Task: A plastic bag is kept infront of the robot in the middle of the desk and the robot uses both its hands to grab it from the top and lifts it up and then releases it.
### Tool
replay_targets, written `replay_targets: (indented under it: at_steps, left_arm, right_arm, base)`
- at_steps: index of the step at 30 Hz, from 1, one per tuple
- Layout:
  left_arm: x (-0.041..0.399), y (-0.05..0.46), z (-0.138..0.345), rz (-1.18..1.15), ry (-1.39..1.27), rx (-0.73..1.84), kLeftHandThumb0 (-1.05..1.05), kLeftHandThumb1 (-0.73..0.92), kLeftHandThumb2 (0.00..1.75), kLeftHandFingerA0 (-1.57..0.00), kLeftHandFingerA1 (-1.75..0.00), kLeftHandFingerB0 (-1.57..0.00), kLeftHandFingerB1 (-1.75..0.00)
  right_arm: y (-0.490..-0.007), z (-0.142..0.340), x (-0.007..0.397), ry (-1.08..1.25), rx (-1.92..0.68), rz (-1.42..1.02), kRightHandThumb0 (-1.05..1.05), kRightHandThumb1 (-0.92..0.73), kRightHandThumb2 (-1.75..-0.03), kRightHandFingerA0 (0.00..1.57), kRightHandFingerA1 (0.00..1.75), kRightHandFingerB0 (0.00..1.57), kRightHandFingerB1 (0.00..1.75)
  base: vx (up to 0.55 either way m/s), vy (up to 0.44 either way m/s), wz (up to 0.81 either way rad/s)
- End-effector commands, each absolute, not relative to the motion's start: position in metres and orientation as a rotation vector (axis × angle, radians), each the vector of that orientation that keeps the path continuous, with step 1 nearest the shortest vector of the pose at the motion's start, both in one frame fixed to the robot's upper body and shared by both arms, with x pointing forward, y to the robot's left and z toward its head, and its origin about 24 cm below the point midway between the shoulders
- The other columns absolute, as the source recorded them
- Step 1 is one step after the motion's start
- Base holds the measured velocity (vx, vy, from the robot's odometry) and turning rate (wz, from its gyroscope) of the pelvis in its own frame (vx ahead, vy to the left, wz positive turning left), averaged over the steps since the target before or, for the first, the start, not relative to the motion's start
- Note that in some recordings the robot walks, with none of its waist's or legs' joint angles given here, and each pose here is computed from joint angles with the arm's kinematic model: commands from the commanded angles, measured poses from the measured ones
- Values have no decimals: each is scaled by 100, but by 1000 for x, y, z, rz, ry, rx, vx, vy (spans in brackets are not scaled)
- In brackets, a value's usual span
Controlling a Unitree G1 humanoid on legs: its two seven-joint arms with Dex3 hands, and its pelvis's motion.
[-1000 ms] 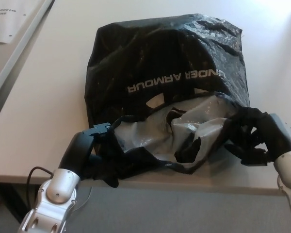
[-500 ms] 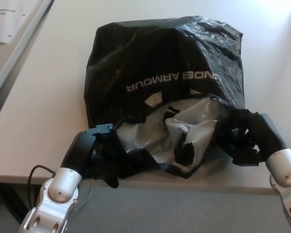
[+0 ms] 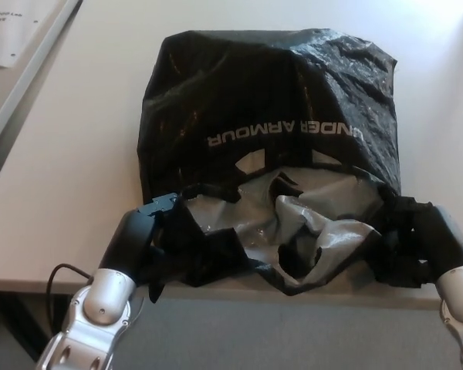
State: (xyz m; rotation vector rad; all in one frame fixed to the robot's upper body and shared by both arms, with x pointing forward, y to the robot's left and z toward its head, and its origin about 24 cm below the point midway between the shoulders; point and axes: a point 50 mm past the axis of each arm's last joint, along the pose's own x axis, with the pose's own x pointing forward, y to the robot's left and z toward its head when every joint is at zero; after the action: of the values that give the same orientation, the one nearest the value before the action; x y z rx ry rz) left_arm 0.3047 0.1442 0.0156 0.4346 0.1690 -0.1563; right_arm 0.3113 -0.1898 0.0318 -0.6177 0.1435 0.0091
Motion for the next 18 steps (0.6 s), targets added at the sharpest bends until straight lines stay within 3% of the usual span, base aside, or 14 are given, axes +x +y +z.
replay_targets:
  at_steps: [1, 4, 5, 7, 9, 12, 13, 16, 17, 18]
  left_arm:
    - [292, 150, -9, -121, 322, 532, -40, 82, 64, -94, -175, -72, -175]
    - [295, 147, 1, -124, 274, 519, -41, 82, 63, -95, -175, -72, -174]
    - [297, 145, 7, -115, 229, 487, -39, 80, 63, -96, -175, -74, -167]
    - [309, 137, 36, -132, 146, 427, -40, 81, 65, -89, -175, -70, -175]
    - [316, 131, 60, -150, 53, 398, -39, 83, 64, -99, -175, -72, -175]
    - [324, 127, 90, -175, -44, 361, -38, 83, 64, -98, -175, -72, -175]
    - [333, 123, 119, -176, -152, 336, -36, 81, 65, -103, -175, -74, -175]
    - [339, 120, 161, -169, -318, 330, -38, 78, 64, -101, -174, -80, -167]
    - [339, 118, 178, -175, -379, 320, -40, 78, 64, -99, -175, -76, -170]
    - [339, 117, 187, -185, -398, 301, -40, 78, 64, -99, -175, -76, -170]
  right_arm:
    - [-188, 37, 312, 93, -571, -25, -7, -66, -54, 74, 175, 63, 175]
    - [-186, 42, 313, 65, -563, -37, -10, -66, -55, 74, 175, 61, 175]
    - [-184, 48, 316, 55, -560, -48, -12, -66, -57, 74, 175, 60, 173]
    - [-181, 71, 326, -49, -482, -61, -7, -67, -56, 80, 175, 66, 175]
    - [-175, 91, 333, -117, -395, -76, -12, -69, -57, 80, 175, 67, 175]
    - [-169, 118, 340, -221, -318, -82, -15, -69, -57, 80, 175, 67, 175]
    - [-163, 147, 347, -287, -320, -100, -32, -50, -82, 117, 144, 98, 132]
    - [-152, 186, 350, -397, -209, -83, -36, -51, -85, 122, 145, 97, 131]
    - [-147, 203, 348, -449, -180, -76, -33, -73, -58, 91, 175, 63, 173]
    - [-145, 213, 347, -478, -166, -69, -33, -73, -58, 91, 175, 63, 173]
  base:
    - [0, 0, 0]
    - [0, 0, 0]
    - [0, 0, 0]
    - [0, 0, 0]
    - [0, 0, 0]
    - [0, 0, 0]
    - [0, 0, 0]
    - [0, 0, 0]
    - [0, 0, 0]
    - [0, 0, 0]
